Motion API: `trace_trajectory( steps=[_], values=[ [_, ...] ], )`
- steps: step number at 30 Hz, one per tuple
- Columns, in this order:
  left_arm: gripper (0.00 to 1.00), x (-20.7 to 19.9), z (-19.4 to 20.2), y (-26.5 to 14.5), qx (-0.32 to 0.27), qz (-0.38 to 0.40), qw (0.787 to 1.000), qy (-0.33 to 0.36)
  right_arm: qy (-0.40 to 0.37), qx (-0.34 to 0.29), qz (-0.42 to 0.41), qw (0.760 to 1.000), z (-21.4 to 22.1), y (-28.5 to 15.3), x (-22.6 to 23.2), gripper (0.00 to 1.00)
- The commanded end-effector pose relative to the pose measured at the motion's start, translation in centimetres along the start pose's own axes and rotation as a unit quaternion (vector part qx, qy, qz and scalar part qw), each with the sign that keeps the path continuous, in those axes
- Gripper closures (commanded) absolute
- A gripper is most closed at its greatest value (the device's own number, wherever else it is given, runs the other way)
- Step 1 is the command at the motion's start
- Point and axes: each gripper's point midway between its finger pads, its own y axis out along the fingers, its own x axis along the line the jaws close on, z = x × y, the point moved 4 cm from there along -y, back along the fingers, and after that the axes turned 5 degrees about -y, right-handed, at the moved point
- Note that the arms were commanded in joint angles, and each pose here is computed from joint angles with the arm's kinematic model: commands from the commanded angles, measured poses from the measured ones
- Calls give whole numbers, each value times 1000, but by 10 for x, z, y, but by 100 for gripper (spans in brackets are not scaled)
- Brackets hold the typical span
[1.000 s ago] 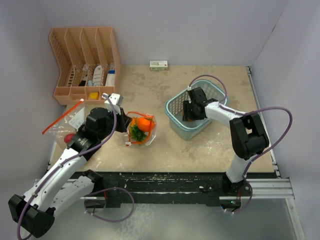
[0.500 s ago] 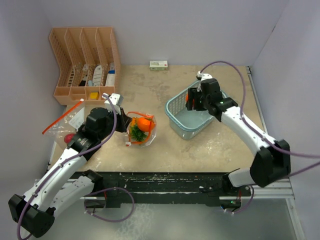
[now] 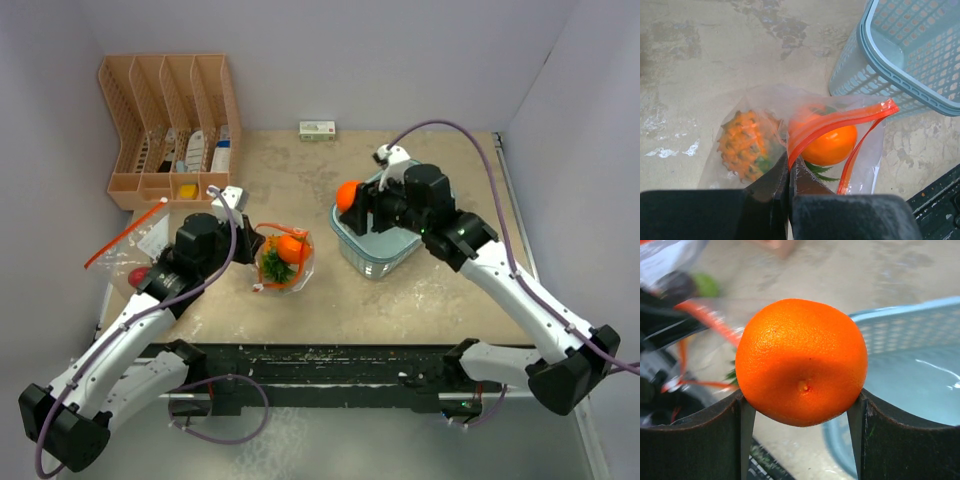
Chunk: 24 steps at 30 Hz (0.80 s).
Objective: Place the food in the zip-top bag and seal the zipper
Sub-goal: Pick up the fake fruit from the bin, then place the fake fruit in the zipper food storage bag.
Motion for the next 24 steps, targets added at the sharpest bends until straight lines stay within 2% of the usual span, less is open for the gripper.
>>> trace_trajectory(
  steps=[1,7,12,17,24],
  values=[
    [100,-7,-23,-4,-35,7,999,3,-21,-33,-113,993,-10,-17,57,68],
    [100,-9,-28,-2,-36,7,999,5,-30,-39,-201,978,6,-19,104,68],
    [100,-11,-34,-1,-39,8,999,7,-31,-15,-257,966,29,1,145,68],
    [100,-13,-36,-3,-39,13,999,5,-32,2,-257,966,47,37,164,68],
    [100,-17,-41,-10,-44,19,999,5,-22,12,-206,978,61,78,158,67]
  ],
)
